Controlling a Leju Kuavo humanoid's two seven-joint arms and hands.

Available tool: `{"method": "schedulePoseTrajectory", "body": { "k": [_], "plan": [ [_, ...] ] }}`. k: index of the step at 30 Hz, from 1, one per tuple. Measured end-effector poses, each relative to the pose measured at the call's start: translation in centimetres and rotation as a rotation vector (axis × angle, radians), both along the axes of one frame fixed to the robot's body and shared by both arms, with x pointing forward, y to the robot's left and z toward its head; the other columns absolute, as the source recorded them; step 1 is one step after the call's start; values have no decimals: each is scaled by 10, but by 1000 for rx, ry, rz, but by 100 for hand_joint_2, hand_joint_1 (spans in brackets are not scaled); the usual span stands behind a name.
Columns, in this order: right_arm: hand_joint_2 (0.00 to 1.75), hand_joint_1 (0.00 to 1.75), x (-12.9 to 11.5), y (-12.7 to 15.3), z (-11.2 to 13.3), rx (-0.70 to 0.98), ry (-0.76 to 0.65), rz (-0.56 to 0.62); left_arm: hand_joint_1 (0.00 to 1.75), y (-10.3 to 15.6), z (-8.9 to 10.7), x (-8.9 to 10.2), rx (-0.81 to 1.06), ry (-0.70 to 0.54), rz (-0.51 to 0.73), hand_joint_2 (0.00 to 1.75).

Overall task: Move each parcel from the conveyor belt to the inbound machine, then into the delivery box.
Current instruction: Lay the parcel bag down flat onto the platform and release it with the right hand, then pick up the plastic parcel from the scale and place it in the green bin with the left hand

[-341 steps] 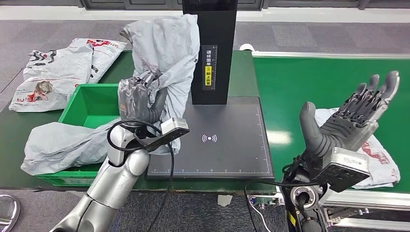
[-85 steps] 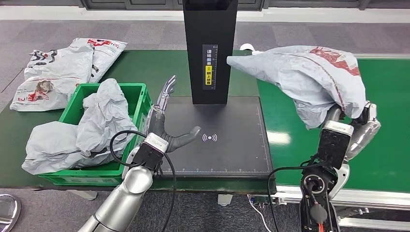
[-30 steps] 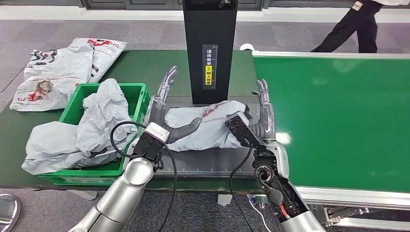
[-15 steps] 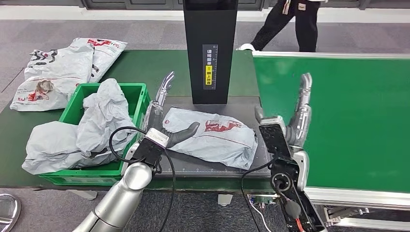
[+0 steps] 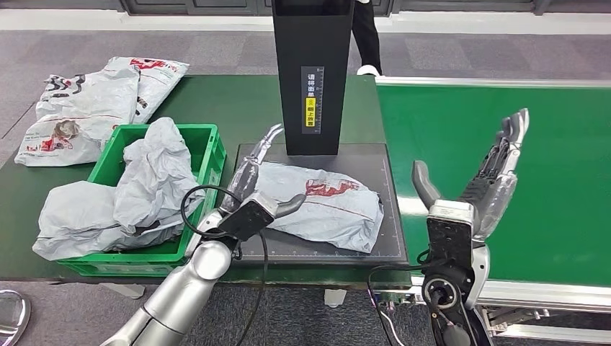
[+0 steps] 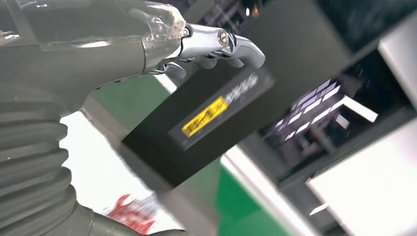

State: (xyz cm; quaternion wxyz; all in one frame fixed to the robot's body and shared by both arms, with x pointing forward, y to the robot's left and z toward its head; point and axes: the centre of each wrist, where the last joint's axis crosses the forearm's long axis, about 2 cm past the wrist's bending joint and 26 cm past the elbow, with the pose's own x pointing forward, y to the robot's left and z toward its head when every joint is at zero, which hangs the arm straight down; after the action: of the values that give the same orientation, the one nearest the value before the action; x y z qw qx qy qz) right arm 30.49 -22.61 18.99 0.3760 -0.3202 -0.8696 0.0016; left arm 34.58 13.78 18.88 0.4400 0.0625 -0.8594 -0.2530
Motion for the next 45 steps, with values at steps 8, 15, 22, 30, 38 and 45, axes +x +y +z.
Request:
{"method": "schedulePoseTrajectory", "body": {
  "k": [8,15,22,30,38,45],
  "plan": [
    [175,0,-1,0,8,-1,-31,0,0,-7,-24,13,117,102,-31,175],
    [175,0,3,1,13,-3,-43,10,0,-13,-31,19,180,158,-38,175],
    [175,0,14,10,33,17,-82,36,0,-25,-52,29,329,279,-30,175],
    [175,0,22,17,49,38,-106,54,0,-24,-77,26,428,426,-12,175],
    [175,0,24,21,53,47,-108,63,2,-18,-87,25,486,485,4,175],
    [175,0,24,24,54,45,-104,72,175,-14,-90,25,575,496,47,175]
  ]
}}
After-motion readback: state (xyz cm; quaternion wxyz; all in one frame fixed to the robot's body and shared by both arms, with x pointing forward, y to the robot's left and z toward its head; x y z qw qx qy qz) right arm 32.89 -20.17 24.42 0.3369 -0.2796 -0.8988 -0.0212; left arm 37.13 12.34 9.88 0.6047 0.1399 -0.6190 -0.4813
